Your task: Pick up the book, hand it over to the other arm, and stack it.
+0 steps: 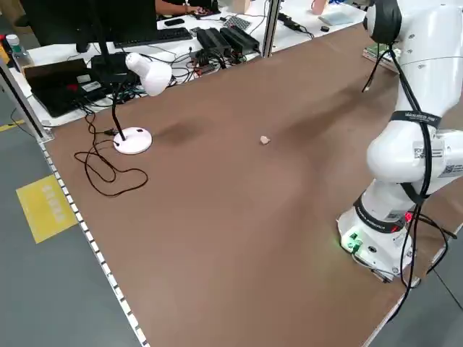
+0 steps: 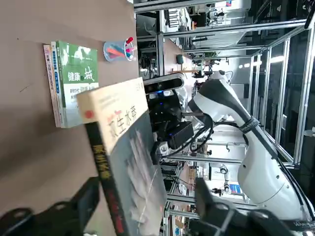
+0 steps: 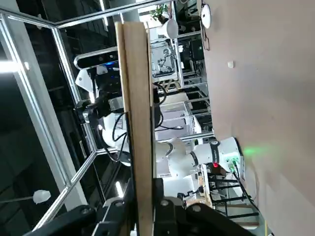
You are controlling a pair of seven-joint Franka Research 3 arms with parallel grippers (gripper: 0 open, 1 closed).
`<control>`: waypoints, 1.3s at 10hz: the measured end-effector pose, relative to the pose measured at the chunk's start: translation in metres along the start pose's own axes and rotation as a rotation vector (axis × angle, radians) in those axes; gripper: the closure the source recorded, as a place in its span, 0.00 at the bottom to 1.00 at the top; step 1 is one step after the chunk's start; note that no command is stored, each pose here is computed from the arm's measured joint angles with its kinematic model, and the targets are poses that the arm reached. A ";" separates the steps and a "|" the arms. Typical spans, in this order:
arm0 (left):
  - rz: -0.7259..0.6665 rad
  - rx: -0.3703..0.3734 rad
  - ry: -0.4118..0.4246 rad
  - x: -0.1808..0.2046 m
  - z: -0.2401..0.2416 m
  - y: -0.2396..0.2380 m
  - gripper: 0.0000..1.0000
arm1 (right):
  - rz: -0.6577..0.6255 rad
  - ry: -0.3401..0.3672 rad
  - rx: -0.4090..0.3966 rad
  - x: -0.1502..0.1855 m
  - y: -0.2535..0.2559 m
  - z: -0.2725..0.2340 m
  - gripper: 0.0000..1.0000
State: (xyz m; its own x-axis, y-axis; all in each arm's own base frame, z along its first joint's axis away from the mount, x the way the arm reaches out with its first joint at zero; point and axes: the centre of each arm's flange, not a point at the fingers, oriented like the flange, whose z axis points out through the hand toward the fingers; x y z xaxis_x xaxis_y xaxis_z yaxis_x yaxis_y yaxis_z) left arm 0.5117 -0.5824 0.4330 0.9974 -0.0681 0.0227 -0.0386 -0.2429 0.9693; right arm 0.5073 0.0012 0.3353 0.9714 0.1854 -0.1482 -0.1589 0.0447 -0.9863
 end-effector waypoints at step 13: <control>0.332 0.363 0.097 0.034 -0.076 -0.023 0.00 | 0.064 -0.032 -0.157 -0.015 0.010 -0.164 0.84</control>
State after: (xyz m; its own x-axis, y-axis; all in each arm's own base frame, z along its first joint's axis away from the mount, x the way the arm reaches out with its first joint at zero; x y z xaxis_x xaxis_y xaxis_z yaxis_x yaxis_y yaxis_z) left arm 0.5511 -0.5061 0.4302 0.9280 -0.1131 0.3551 -0.3567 -0.5452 0.7586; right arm 0.5197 -0.1617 0.3153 0.9536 0.2143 -0.2112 -0.1886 -0.1212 -0.9745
